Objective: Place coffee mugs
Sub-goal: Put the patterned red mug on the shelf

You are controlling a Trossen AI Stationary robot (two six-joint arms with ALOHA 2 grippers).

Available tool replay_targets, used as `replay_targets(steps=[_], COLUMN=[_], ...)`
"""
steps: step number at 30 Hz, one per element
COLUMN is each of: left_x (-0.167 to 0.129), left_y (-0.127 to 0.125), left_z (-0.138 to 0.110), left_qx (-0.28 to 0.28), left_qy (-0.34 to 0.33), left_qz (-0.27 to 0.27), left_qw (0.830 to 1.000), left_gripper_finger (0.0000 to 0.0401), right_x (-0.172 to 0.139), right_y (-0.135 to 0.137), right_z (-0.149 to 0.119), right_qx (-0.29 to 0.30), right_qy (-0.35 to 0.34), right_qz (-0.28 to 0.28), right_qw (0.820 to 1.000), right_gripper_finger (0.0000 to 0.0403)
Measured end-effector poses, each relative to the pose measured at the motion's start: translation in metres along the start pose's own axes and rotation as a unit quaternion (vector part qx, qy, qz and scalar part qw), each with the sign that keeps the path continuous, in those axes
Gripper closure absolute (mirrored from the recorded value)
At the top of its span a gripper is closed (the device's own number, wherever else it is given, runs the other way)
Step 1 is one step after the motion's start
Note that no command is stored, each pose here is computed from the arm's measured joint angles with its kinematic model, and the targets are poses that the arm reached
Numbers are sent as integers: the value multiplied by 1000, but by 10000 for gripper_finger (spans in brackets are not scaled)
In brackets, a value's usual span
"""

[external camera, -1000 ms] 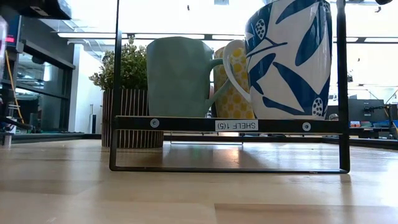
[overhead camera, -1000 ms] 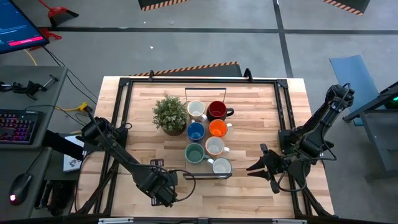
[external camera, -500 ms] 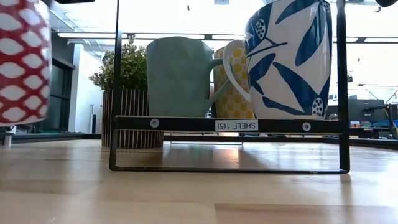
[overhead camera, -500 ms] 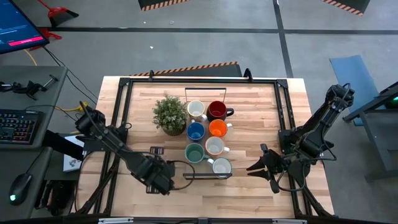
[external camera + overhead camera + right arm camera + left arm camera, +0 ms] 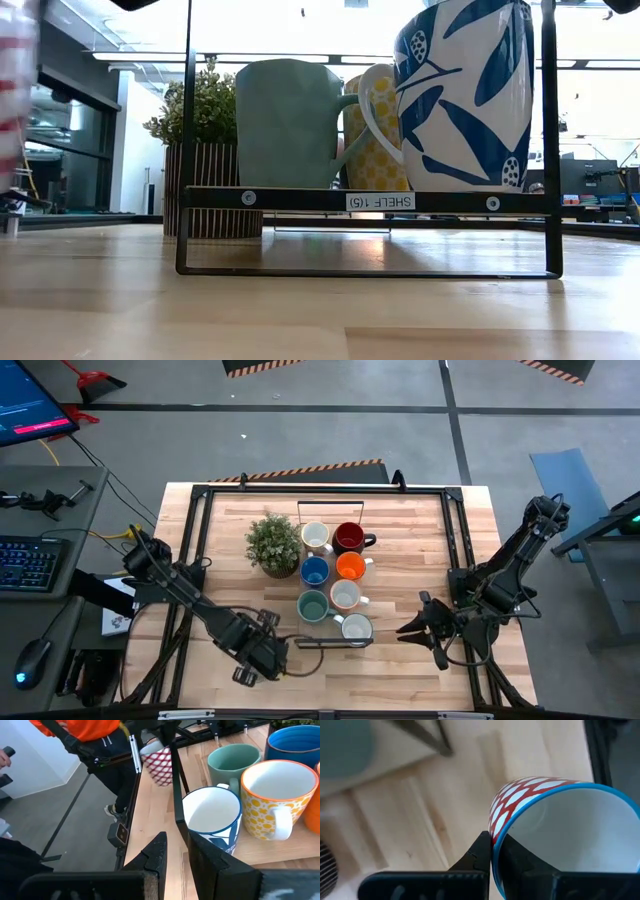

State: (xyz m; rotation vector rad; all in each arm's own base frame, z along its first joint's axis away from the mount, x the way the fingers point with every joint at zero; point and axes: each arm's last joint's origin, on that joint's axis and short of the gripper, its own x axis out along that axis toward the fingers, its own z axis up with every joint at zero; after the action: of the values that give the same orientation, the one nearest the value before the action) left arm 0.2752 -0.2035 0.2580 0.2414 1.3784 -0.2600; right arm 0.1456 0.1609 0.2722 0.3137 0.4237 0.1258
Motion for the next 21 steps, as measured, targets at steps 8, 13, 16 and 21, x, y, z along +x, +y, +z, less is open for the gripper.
replay_targets(steps=[8, 13, 16, 21], left_x=[13, 24, 28, 28], left_y=[-15, -21, -21, -20], left_z=[-1, 3, 3, 4], left_qx=[65, 99, 101, 98], left_qy=[22, 27, 32, 32], left_qz=[-18, -27, -27, -26], left_qw=[997, 994, 994, 994], left_gripper_finger=[397, 397, 397, 397], right_x=[0, 0, 0, 0], right_y=[0, -1, -1, -1], right_z=[0, 1, 1, 1], right_qx=[-4, -4, -3, -3], right_qy=[-5, -10, -11, -11], right_qz=[-6, -12, -13, -13], right_qw=[1000, 1000, 1000, 1000], right_gripper_finger=[343, 343, 343, 343])
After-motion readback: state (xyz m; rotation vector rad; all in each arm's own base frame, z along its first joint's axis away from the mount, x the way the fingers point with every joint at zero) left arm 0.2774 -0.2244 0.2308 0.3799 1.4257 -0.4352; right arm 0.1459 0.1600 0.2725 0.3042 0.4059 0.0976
